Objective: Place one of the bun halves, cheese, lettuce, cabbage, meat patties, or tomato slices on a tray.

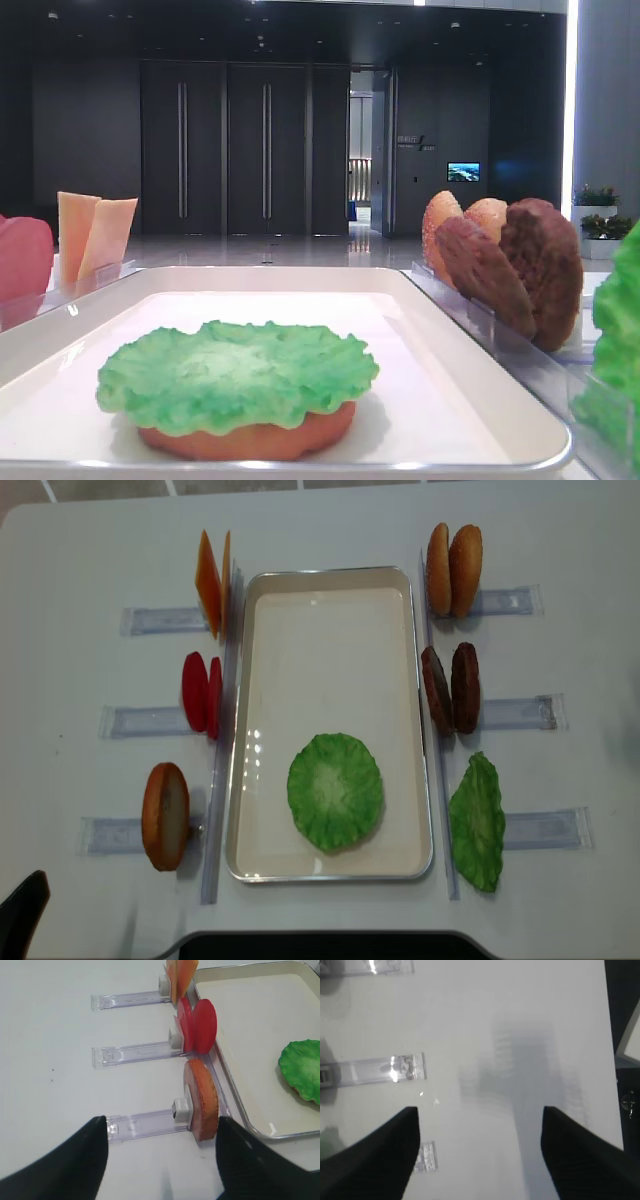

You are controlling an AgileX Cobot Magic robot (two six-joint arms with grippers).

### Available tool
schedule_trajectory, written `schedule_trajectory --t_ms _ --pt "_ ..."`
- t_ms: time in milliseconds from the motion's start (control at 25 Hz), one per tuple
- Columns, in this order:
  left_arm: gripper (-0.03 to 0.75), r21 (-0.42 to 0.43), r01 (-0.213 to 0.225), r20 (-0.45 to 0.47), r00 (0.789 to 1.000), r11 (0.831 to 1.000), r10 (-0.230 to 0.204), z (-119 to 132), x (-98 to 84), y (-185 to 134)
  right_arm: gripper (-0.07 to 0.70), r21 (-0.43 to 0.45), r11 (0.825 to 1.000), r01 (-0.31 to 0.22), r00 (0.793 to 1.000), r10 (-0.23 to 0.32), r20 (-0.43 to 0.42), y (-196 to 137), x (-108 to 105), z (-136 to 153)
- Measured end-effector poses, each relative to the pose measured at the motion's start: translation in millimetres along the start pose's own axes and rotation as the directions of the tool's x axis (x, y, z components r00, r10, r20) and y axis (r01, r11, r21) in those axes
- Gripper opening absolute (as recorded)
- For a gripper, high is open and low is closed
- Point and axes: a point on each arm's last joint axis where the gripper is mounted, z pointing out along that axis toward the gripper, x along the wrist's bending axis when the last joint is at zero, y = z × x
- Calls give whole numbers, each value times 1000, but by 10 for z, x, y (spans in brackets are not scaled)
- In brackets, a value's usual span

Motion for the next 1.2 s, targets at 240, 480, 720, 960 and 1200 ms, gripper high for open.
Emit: schedule_trajectory --t_ms 240,480,720,960,1200 --pt "517 0 0 0 1000 1000 0 0 0 0 486 -100 995 -3 1000 4 3 -555 6 -273" --pt "517 0 0 0 1000 1000 0 0 0 0 486 -283 959 -12 1000 11 -5 -1117 21 -587" --pt "517 0 0 0 1000 1000 0 0 0 0 486 -402 916 -12 999 -4 -39 -1602 69 -638" --pt "517 0 0 0 1000 1000 0 0 0 0 486 -464 886 9 999 -24 -26 -2001 86 -450" --pt "517 0 0 0 1000 1000 0 0 0 0 486 -533 845 29 999 -49 -23 -2240 112 -263"
